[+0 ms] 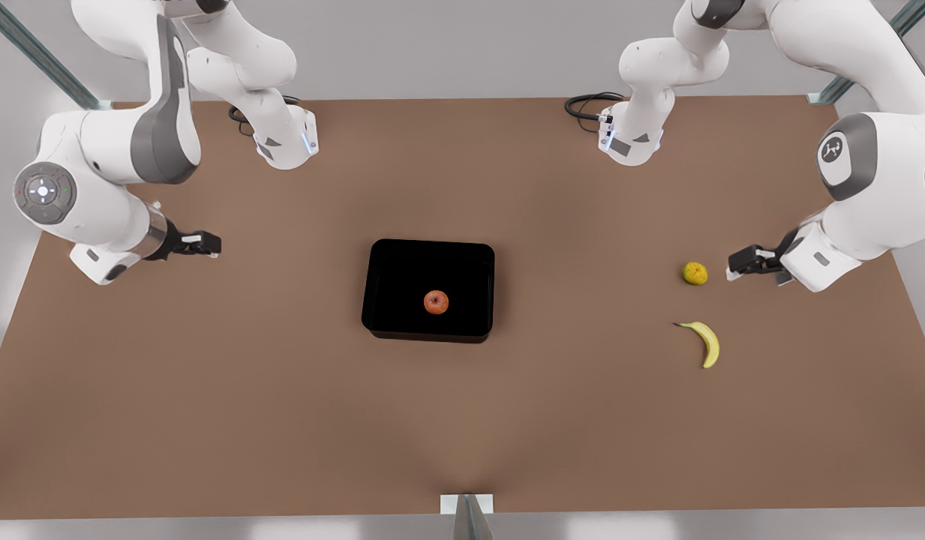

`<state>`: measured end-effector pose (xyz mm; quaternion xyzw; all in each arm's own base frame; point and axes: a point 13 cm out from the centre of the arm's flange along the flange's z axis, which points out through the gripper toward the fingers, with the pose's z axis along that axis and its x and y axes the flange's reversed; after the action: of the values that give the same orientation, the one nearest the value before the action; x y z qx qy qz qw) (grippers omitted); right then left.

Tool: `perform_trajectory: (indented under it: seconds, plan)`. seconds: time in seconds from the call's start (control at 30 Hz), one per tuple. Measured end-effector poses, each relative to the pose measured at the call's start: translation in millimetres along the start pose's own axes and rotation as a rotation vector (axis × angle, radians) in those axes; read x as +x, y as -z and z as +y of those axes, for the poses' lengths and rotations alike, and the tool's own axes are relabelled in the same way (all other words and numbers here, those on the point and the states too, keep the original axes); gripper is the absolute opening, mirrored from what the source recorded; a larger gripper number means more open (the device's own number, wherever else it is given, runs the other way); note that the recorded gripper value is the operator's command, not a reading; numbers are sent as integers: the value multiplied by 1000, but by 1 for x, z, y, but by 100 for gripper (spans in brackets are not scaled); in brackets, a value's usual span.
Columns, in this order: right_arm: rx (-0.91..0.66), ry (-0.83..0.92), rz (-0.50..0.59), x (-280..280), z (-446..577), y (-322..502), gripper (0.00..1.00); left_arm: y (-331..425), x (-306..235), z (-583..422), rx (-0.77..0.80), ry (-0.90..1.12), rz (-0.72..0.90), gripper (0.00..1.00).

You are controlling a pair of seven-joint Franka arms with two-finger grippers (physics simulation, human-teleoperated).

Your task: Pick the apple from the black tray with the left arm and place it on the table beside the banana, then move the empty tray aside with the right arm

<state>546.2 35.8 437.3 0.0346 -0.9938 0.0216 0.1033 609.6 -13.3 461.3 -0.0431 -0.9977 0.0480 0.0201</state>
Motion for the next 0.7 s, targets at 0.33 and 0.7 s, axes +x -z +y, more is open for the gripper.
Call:
perform_trajectory:
  seconds: [0.33,0.7]
  plan:
    - [4,15,-30,-11,7,2,100,-47,68,-343,-67,-568,33,100]
    - [-16,-69,-60,-13,-45,14,100,-280,168,-535,-216,-513,92,100]
